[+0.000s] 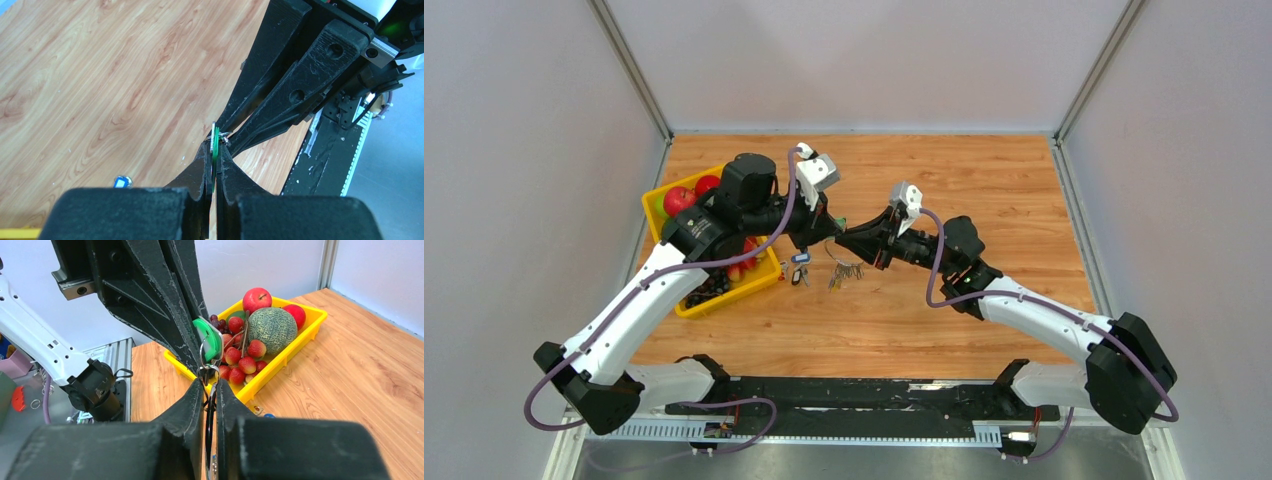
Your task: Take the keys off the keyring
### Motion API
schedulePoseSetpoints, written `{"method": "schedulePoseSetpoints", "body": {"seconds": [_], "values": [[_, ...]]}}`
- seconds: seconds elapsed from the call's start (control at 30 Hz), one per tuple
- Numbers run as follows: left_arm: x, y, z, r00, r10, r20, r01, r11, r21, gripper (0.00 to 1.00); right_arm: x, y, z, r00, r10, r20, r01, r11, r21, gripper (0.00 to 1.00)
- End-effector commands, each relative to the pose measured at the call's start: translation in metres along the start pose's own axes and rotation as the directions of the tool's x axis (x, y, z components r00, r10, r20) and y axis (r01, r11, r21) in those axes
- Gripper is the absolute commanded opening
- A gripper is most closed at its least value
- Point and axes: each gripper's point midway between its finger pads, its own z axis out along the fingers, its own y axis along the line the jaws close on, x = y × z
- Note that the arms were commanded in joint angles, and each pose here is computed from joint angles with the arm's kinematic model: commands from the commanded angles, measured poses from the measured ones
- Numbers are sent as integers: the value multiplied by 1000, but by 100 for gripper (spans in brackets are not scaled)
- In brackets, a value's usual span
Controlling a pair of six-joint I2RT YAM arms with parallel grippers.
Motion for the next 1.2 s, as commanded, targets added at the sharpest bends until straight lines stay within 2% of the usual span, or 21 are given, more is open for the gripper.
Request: {"method": "schedulePoseSetpoints", "body": {"seconds": [0.0, 0.1, 0.3, 0.43, 0.6, 0.73, 0.8, 0.87, 0.97, 1.17], "values": [[-33, -8, -19, 994, 40, 98, -40, 999, -8, 0, -22, 9, -2, 996, -50, 71, 52, 998, -26, 5], [-35, -8, -21, 994, 46, 102, -45, 999, -13, 0, -21, 10, -3, 996, -50, 70, 52, 998, -27, 0], [-38, -3, -26, 992, 62, 106, -57, 997, -49, 0, -12, 10, -4, 998, -40, 41, 41, 999, -34, 0], [-40, -4, -25, 992, 62, 109, -57, 997, -44, 0, -10, 12, -5, 999, -43, 34, 44, 998, -45, 11], [-40, -6, -24, 992, 57, 109, -55, 998, -27, 0, -13, 13, -5, 998, -50, 40, 52, 998, -47, 17], [-41, -7, -25, 992, 57, 111, -55, 998, -26, 0, -15, 15, -4, 998, -55, 43, 58, 997, -56, 18], [-41, -8, -25, 992, 57, 113, -55, 998, -26, 0, -15, 15, -4, 998, -54, 45, 57, 997, -59, 15], [-40, -7, -25, 992, 56, 110, -53, 998, -24, 0, -15, 15, -4, 998, -53, 45, 56, 997, -58, 5], [-40, -8, -24, 993, 55, 109, -53, 998, -22, 0, -15, 16, -5, 997, -55, 48, 58, 997, -60, 0], [-34, -6, -22, 994, 53, 97, -51, 998, -24, 0, -16, 8, -3, 999, -5, 50, 5, 1000, -15, 0]]}}
